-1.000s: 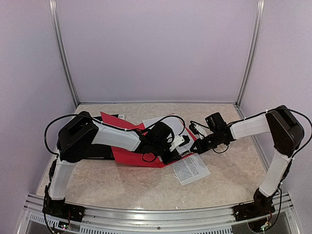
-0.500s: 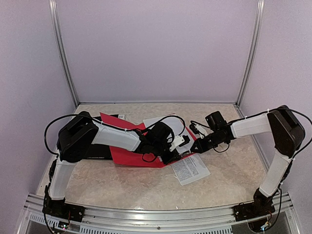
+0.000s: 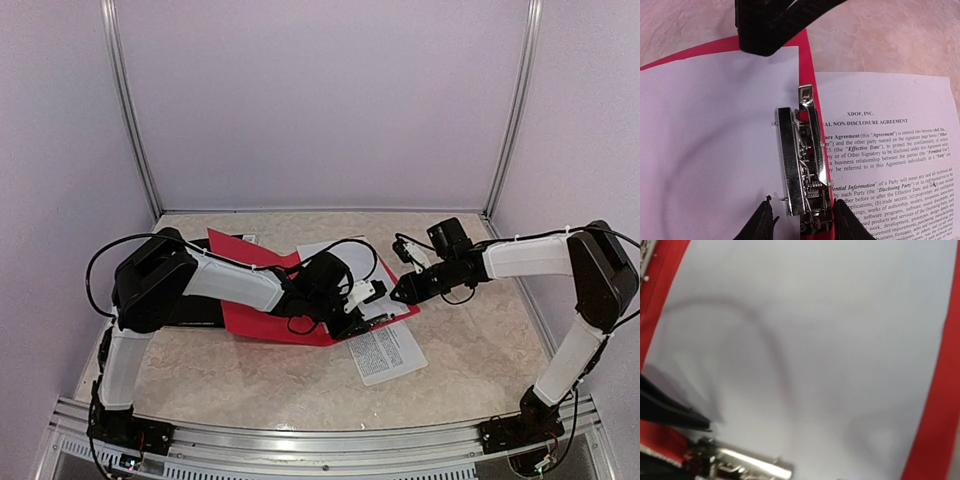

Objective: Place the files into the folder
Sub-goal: Clamp the file and folder with some files, then move the folder with some files to the center of the board.

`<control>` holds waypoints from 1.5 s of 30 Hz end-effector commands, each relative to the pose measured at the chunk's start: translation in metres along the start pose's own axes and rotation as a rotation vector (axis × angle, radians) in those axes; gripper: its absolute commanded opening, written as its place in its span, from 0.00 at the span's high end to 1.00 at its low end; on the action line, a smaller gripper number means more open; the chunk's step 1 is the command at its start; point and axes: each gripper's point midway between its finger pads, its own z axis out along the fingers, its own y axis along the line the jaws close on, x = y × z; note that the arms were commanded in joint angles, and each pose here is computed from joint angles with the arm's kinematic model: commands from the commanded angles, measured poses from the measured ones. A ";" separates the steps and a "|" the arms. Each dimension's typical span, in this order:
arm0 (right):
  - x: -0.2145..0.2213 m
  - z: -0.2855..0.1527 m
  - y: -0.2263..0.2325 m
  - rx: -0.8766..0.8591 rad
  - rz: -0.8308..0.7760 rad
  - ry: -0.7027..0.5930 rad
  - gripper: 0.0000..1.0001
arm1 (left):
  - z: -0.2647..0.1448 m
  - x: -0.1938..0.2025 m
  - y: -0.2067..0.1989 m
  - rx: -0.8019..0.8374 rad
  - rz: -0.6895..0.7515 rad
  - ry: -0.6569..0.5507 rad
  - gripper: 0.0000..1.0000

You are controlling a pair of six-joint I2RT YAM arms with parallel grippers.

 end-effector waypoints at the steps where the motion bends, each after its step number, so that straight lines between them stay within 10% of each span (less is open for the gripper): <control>1: 0.005 -0.007 -0.008 0.042 0.010 0.003 0.70 | -0.012 0.004 -0.010 0.034 0.009 0.015 0.57; 19: -0.008 -0.039 0.014 0.105 -0.043 -0.121 0.68 | -0.084 -0.051 0.013 -0.072 -0.107 -0.212 0.19; 33: -0.061 -0.001 0.047 0.047 -0.171 -0.157 0.70 | -0.154 0.036 0.114 -0.588 -0.712 0.083 0.11; 45: -0.032 0.004 0.039 0.076 -0.141 -0.131 0.72 | -0.112 0.088 0.132 -0.671 -0.811 0.248 0.13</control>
